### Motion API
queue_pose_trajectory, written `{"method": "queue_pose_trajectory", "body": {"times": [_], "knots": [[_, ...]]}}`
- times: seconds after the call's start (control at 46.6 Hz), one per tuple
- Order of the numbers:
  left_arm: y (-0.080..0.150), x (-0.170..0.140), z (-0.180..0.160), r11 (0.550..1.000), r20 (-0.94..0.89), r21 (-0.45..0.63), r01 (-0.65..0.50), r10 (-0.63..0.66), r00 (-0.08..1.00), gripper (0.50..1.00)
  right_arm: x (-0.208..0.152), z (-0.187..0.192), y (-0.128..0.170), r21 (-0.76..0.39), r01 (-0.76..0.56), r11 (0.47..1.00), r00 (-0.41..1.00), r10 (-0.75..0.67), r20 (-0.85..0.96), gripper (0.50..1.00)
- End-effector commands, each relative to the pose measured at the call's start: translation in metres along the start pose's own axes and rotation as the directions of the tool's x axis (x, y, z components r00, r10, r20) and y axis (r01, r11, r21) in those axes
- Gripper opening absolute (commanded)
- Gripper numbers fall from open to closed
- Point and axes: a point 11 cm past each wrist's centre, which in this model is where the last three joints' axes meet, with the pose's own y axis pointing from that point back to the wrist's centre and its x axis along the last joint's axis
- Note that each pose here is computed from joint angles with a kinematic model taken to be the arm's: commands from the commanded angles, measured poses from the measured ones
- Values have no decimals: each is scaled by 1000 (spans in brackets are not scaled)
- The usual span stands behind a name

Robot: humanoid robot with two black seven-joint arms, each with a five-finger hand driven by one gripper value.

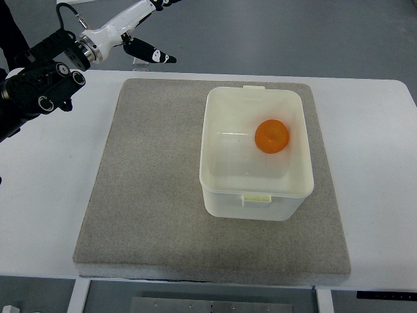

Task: Put orange in box with left hand

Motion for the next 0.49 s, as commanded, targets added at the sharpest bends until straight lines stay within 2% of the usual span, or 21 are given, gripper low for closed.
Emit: {"method": "queue_pose_trajectory", "body": {"times": [0.0, 0.15, 0.236, 0.364, 0.472], "knots": [[5, -2, -8, 999, -53, 22, -27, 28, 998, 992, 0, 0, 0, 0, -1, 1000, 1000, 1, -2, 932], [17, -10, -25, 994, -157, 71, -78, 89, 984, 992, 0, 0, 0, 0, 1, 1000, 1000, -1, -2, 932], [22, -5, -34, 984, -242, 109, -139, 161, 957, 992, 0, 0, 0, 0, -1, 1000, 1000, 1, -2, 932], [24, -2, -44, 966, -338, 163, -198, 244, 909, 992, 0, 0, 0, 0, -1, 1000, 1000, 1, 0, 932], [23, -6, -47, 964, -389, 176, -199, 254, 885, 992, 0, 0, 0, 0, 1, 1000, 1000, -1, -2, 932]]}}
